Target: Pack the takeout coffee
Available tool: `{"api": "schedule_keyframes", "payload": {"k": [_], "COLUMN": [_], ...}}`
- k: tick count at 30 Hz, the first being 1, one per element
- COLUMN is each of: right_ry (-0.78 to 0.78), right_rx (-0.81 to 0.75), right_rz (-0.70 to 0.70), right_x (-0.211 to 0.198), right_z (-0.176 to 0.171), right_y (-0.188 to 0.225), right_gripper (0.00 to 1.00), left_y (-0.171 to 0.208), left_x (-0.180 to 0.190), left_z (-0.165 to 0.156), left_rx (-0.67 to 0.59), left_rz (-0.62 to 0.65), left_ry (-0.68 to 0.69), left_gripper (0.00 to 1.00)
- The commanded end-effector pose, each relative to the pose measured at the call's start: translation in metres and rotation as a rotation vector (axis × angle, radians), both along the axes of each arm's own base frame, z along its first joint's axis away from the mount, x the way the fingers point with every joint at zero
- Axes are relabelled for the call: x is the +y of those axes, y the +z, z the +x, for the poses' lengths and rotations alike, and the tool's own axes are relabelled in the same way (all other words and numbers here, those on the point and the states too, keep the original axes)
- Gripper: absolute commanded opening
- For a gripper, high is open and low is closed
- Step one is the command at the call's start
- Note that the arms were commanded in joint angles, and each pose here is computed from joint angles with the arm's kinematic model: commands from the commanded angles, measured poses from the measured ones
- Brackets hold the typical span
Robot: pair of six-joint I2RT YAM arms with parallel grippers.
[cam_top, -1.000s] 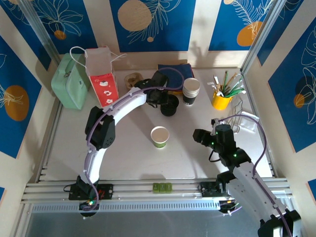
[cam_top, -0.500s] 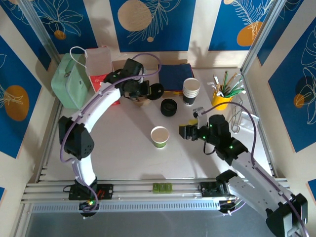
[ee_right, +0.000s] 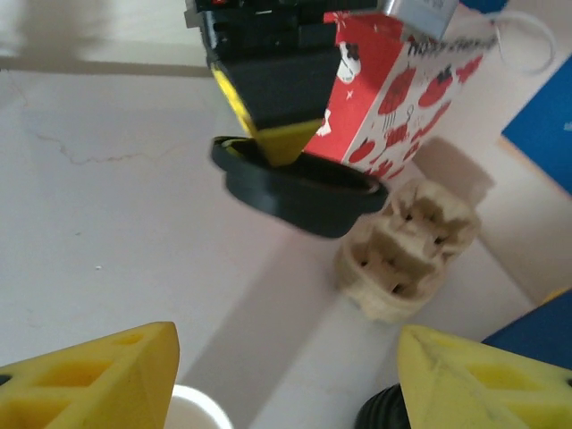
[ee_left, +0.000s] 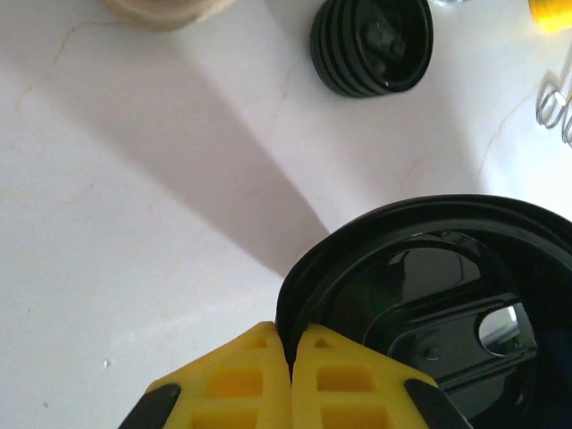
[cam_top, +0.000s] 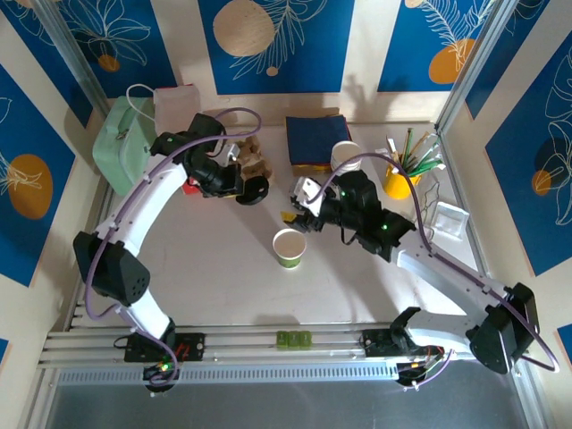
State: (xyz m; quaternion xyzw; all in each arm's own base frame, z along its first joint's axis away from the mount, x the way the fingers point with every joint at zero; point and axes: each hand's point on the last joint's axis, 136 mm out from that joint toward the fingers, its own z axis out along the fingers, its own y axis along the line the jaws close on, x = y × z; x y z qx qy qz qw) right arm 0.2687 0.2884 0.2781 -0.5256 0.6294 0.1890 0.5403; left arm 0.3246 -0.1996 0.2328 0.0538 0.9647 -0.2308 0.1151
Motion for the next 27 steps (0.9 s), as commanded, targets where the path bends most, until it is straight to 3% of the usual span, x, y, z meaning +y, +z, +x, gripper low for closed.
{"api": "schedule_keyframes", "payload": {"k": [1,10,14,19,27], "right_ry": [0.137,0.326,0.377,0.379,0.404], "right_rx": [-0.096,-0.271,-0.271,-0.296,-0.32], "right_rz": [-0.059,-0.147,-0.155,-0.228,-0.224], "right_x": [0.01,0.023,0.028,0.034,0.044], "right_z": [-0.006,-0.011,-0.015,-0.007,-0.006], "right_y": [0.016,0.021,0.024,0.015,0.021], "right_gripper": [0.64,0.63,0.63,0.63,0.58], "left_y": [0.001,0.002,0.005,0.008,0.008], "left_x": [0.009,0.017,0.016,0.013,0.011], "left_z": [-0.029,-0.052,-0.056,-0.057,-0.057], "left_rx": [0.064,0.102,0.108,0.113,0.125], "left_rz": [0.015,0.029,0.016,-0.009,-0.016], "left_ry": [-0.064,-0.092,-0.096,-0.096,-0.099], "left_gripper": [0.06,0.07,0.08,0.08,0.08]}}
